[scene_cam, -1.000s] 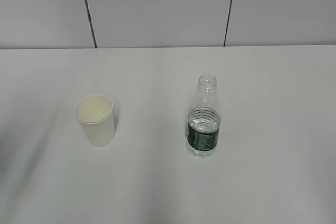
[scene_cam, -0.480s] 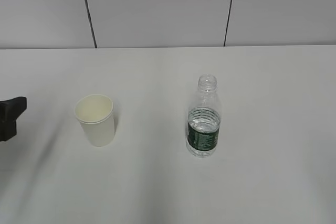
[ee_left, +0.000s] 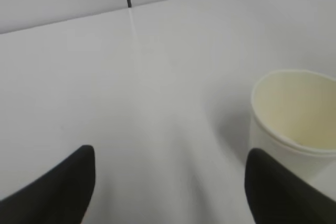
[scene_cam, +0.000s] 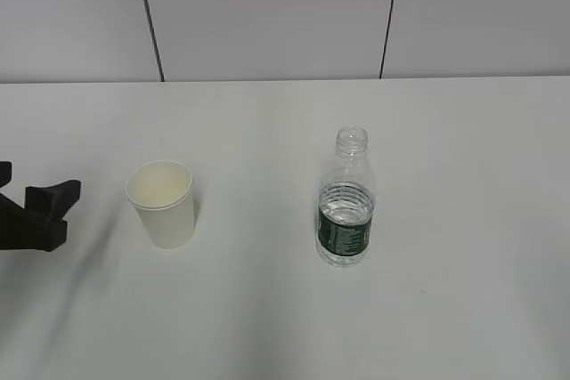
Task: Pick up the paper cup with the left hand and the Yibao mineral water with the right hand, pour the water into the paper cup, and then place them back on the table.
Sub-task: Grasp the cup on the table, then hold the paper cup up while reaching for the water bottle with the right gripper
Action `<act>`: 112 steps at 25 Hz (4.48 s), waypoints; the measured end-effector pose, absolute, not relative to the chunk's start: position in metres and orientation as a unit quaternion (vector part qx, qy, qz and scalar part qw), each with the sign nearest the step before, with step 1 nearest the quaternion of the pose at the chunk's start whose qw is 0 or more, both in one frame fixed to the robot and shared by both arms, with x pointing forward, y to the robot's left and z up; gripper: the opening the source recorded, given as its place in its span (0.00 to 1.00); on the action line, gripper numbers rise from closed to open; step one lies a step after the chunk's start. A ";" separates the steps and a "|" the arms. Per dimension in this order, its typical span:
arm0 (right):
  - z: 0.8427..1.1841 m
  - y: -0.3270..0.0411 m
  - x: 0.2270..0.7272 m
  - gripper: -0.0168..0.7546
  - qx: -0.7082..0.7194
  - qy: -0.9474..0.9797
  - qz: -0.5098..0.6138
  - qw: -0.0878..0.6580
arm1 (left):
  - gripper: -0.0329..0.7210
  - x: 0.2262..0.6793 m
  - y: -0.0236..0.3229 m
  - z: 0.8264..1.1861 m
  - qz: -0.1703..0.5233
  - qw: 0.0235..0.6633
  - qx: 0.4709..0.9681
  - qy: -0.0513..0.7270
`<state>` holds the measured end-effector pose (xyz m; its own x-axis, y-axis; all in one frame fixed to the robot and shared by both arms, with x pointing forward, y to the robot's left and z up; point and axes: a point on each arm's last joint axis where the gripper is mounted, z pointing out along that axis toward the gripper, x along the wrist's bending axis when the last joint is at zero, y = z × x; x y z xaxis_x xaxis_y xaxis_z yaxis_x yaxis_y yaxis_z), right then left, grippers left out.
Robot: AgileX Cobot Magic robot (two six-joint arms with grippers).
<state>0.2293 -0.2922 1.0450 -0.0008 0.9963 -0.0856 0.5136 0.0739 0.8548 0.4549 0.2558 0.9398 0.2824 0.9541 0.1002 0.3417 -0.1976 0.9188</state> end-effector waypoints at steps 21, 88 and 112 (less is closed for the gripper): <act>1.045 -0.292 0.229 0.79 0.599 0.630 0.322 0.375 | 0.80 0.434 0.238 0.909 0.288 0.454 0.739 0.406; 1.045 -0.292 0.229 0.79 0.599 0.630 0.322 0.375 | 0.71 0.524 0.202 0.842 0.245 0.521 0.756 0.313; 1.045 -0.292 0.229 0.79 0.599 0.630 0.322 0.375 | 0.67 0.516 0.195 0.841 0.206 0.534 0.774 0.272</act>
<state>0.2293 -0.2922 1.0450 -0.0008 0.9963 -0.0856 0.5136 0.0739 0.8548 0.5160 0.1946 0.8413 0.7676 0.6403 0.0288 0.2004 -0.2825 0.9381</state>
